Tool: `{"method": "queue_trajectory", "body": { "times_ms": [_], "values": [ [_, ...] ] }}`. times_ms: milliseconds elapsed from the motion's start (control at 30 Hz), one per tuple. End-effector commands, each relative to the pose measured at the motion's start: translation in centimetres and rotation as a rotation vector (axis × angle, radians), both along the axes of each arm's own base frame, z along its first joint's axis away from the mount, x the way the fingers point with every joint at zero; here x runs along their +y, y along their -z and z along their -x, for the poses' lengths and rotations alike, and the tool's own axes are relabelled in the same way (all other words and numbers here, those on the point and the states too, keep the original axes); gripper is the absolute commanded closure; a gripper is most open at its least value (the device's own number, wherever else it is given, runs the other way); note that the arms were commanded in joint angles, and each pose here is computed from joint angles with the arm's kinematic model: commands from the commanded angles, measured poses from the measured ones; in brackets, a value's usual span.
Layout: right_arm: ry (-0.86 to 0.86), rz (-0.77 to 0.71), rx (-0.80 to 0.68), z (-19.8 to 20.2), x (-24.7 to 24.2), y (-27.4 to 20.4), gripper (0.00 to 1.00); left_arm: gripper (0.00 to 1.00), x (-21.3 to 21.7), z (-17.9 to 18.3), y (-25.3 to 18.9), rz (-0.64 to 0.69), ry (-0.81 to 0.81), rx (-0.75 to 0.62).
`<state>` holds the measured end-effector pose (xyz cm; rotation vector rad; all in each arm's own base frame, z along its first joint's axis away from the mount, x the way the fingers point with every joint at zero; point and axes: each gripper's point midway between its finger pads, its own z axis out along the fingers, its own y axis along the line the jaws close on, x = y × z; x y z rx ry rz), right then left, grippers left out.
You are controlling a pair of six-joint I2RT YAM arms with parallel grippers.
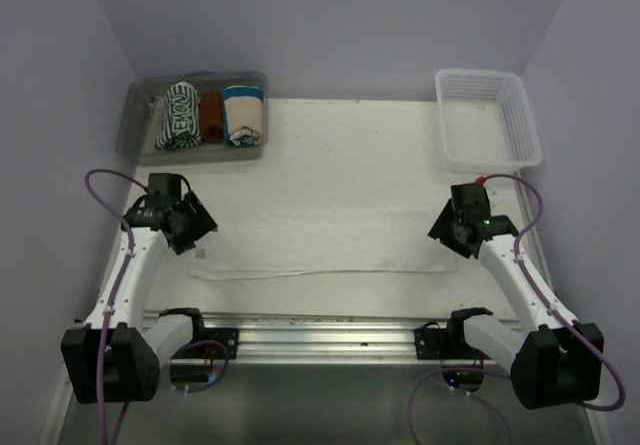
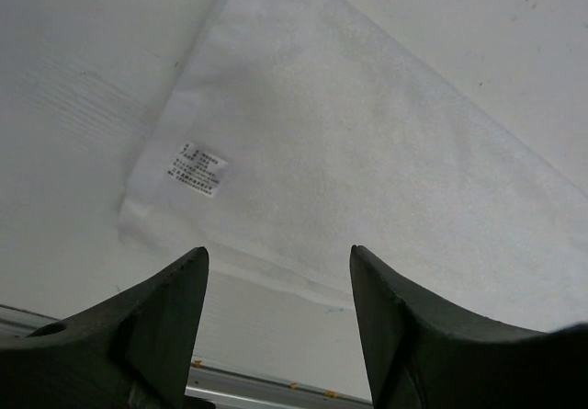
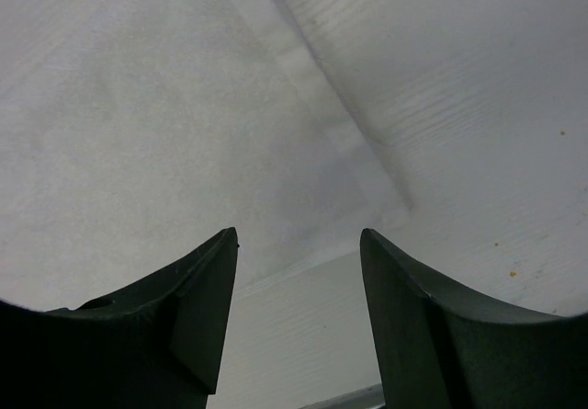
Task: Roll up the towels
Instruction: Fold the towel
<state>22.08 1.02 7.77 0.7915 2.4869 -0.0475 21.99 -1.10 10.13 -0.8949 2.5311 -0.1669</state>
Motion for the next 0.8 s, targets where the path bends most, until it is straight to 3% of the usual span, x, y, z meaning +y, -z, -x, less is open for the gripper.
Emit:
{"method": "queue_trajectory", "body": {
  "times_ms": [0, 167, 300, 433, 767],
  "values": [
    [-0.14, -0.075, -0.153, -4.3, 2.5, -3.4, 0.42, 0.34, 0.3, -3.0, -1.5, -0.019, 0.02, -0.078],
    [-0.288, -0.091, -0.143, -5.2, 7.2, -2.9, 0.46, 0.38, -0.9, -4.9, 0.7, 0.027, 0.065, -0.048],
    [-0.314, -0.141, -0.121, -6.7, 9.1, -0.7, 0.58, 0.39, -3.2, -5.9, 3.2, 0.044, 0.122, 0.003],
    [-0.345, -0.16, -0.053, -8.0, 10.2, 1.7, 0.59, 0.4, -4.3, -6.3, 5.2, 0.067, 0.124, 0.034],
    [-0.081, -0.086, 0.103, -6.7, 3.2, 7.0, 0.59, 0.4, -5.4, -7.2, 7.9, 0.063, 0.19, 0.091]
  ]
}}
